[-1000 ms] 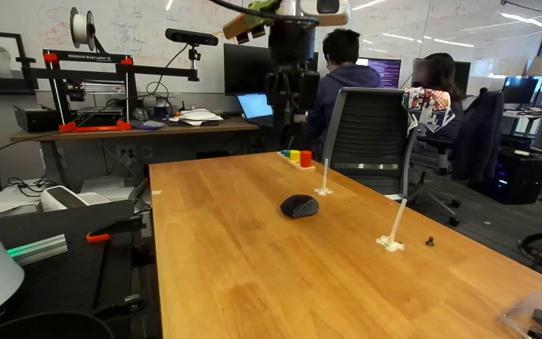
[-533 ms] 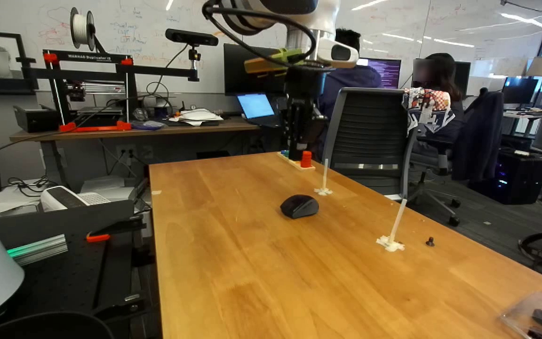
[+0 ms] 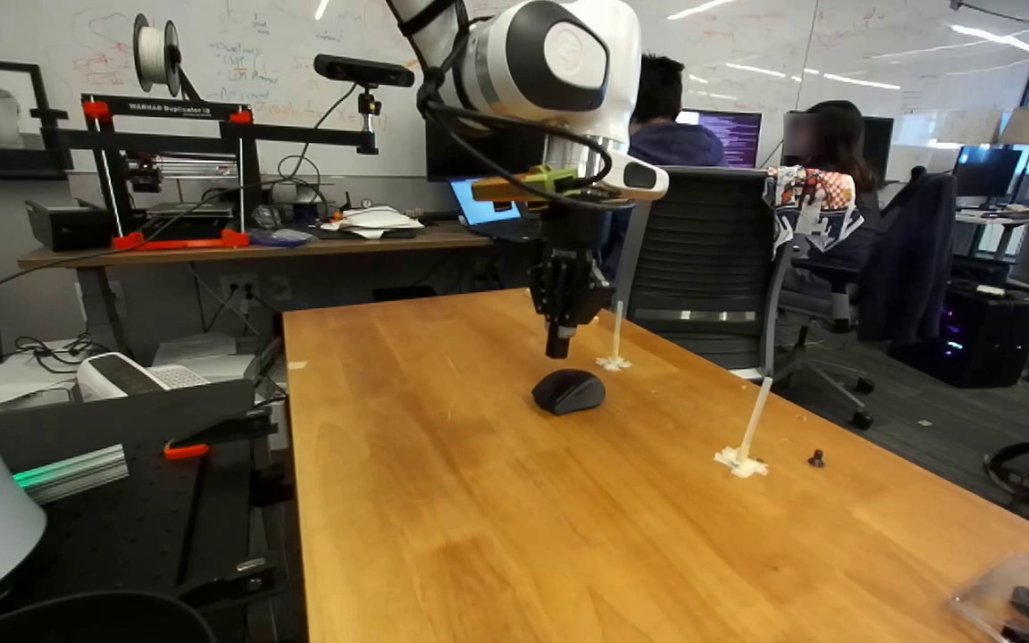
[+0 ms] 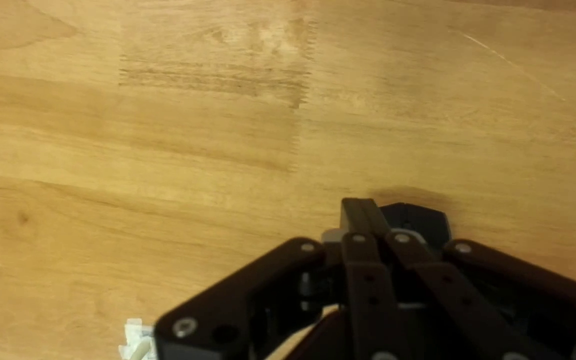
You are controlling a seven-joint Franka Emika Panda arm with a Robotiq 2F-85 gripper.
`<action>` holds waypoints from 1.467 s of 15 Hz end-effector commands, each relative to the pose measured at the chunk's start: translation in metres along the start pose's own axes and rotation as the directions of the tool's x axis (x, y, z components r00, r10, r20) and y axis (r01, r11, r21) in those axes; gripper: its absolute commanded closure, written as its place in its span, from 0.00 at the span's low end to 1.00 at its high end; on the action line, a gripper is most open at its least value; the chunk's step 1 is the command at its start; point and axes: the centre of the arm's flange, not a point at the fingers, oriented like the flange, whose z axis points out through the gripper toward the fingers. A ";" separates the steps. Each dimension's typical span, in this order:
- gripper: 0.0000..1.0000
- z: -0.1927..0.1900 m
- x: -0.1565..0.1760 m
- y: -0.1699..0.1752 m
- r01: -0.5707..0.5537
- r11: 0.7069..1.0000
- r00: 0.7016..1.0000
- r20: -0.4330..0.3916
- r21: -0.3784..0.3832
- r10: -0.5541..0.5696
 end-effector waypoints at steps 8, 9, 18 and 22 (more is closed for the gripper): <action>0.98 0.041 0.034 -0.022 0.005 0.999 0.999 0.036 -0.038 -0.004; 0.98 0.043 0.036 -0.022 0.005 0.999 0.999 0.039 -0.037 -0.004; 0.99 0.062 0.052 -0.029 0.000 0.999 0.999 0.041 -0.039 0.002; 0.99 0.061 0.054 -0.031 -0.003 0.999 0.999 0.038 -0.039 0.004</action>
